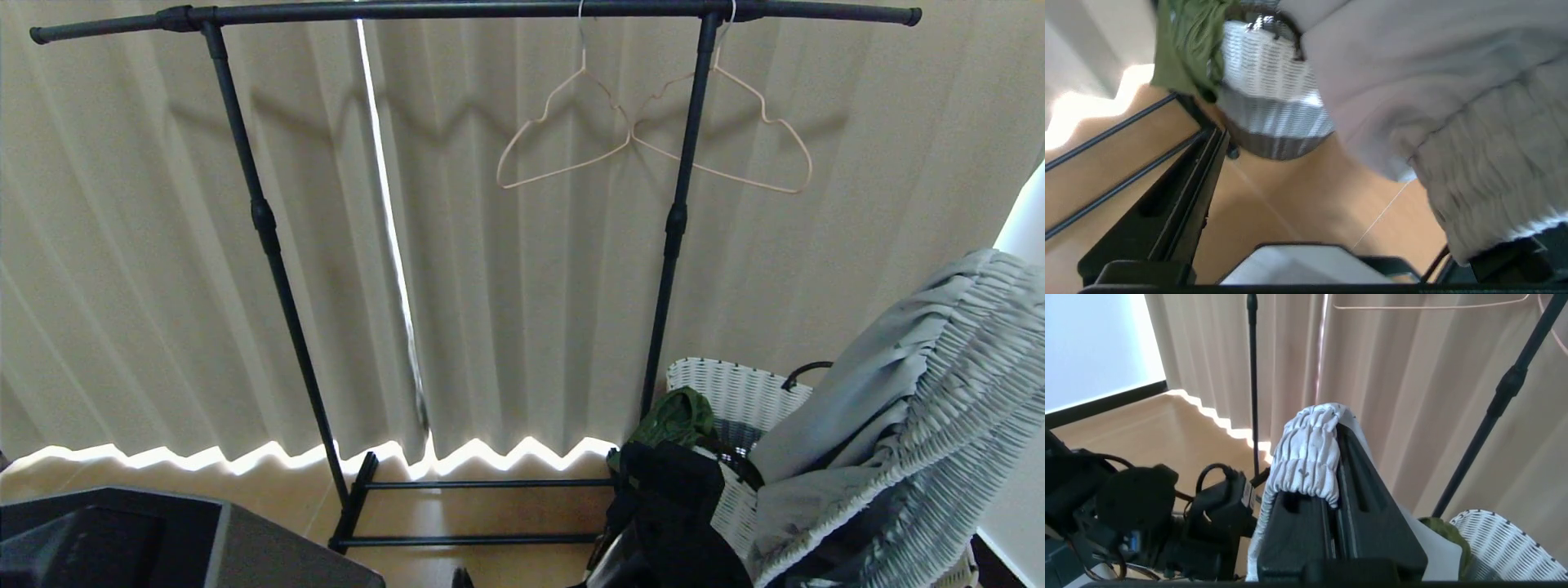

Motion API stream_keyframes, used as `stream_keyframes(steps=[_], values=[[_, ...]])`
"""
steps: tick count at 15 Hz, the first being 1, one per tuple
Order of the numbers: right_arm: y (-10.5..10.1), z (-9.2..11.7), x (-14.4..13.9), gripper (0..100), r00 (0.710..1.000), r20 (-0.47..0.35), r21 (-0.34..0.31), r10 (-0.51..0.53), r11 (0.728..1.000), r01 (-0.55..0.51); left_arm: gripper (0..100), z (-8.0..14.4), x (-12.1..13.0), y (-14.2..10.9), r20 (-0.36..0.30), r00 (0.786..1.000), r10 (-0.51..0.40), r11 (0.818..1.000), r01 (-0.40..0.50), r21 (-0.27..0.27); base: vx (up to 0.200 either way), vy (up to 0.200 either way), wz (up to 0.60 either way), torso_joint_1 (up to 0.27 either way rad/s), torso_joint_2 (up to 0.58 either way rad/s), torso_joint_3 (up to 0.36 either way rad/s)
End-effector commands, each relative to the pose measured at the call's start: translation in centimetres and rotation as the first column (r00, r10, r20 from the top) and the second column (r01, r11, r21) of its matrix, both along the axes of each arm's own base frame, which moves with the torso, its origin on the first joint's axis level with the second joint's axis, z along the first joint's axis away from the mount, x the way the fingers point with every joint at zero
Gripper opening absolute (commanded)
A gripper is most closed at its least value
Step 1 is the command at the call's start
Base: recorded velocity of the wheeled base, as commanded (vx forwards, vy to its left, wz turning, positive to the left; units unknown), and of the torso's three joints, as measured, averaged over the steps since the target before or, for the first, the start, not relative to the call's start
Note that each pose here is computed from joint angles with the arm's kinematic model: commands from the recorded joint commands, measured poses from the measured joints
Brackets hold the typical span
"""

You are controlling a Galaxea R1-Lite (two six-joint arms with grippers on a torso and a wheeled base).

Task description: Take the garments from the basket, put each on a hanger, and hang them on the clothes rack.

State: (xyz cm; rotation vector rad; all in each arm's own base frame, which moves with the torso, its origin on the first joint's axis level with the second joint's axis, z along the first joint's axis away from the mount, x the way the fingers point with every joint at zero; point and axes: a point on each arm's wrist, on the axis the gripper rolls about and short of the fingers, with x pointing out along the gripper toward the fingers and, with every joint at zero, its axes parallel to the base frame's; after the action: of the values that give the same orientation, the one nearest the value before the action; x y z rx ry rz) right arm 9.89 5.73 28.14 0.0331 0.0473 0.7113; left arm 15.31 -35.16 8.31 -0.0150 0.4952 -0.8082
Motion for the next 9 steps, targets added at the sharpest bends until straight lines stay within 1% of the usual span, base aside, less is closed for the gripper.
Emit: stream_keyframes(steps=[1, 2, 3, 5, 6, 7, 8, 9], values=[[0.0, 0.0, -0.1, 0, 1.000, 0.002, 0.001, 0.001, 1.000, -0.001, 100, 0.1, -0.1, 0.4, -0.001, 1.000, 0.001, 1.000, -0.001, 0.004, 0.000, 0.000, 0.00, 0.000, 0.00, 0.000], [0.0, -0.1, 0.0, 0, 1.000, -0.002, -0.001, 0.001, 1.000, -0.001, 100, 0.3, -0.1, 0.5, 0.000, 1.000, 0.001, 1.000, -0.001, 0.001, 0.000, 0.000, 0.00, 0.000, 0.00, 0.000], [0.0, 0.0, 0.0, 0, 1.000, 0.001, 0.000, 0.001, 1.000, -0.001, 0, 0.3, -0.3, 0.7, 0.001, 1.000, -0.001, 1.000, 0.001, 0.004, 0.000, 0.000, 0.00, 0.000, 0.00, 0.000], [0.0, -0.1, 0.0, 0, 1.000, -0.002, -0.002, 0.000, 1.000, 0.000, 0, 0.6, -0.6, 1.3, 0.002, 1.000, -0.007, 1.000, 0.007, 0.005, 0.000, 0.000, 0.00, 0.000, 0.00, 0.000], [0.0, -0.1, 0.1, 0, 1.000, -0.006, -0.004, -0.002, 1.000, 0.002, 0, 0.9, -1.1, 1.8, 0.020, 1.000, -0.006, 1.000, 0.006, -0.022, 0.000, 0.000, 0.00, 0.000, 0.00, 0.000], [0.1, -0.2, 0.2, 0, 1.000, -0.010, -0.006, -0.002, 1.000, 0.002, 0, 1.3, -1.4, 2.3, 0.055, 0.998, -0.003, 0.998, 0.007, -0.068, 0.000, 0.000, 0.00, 0.000, 0.00, 0.000], [0.3, -0.3, 0.5, 0, 1.000, -0.019, -0.011, -0.004, 1.000, 0.003, 0, 1.5, -1.6, 3.5, 0.113, 0.993, -0.012, 0.997, 0.021, -0.077, 0.000, 0.000, 0.00, 0.000, 0.00, 0.000], [0.4, -0.4, 0.8, 0, 1.000, -0.029, -0.016, -0.004, 1.000, 0.003, 0, 1.7, -1.7, 4.8, 0.182, 0.983, -0.016, 0.997, 0.030, -0.074, 0.000, 0.000, 0.00, 0.000, 0.00, 0.000]])
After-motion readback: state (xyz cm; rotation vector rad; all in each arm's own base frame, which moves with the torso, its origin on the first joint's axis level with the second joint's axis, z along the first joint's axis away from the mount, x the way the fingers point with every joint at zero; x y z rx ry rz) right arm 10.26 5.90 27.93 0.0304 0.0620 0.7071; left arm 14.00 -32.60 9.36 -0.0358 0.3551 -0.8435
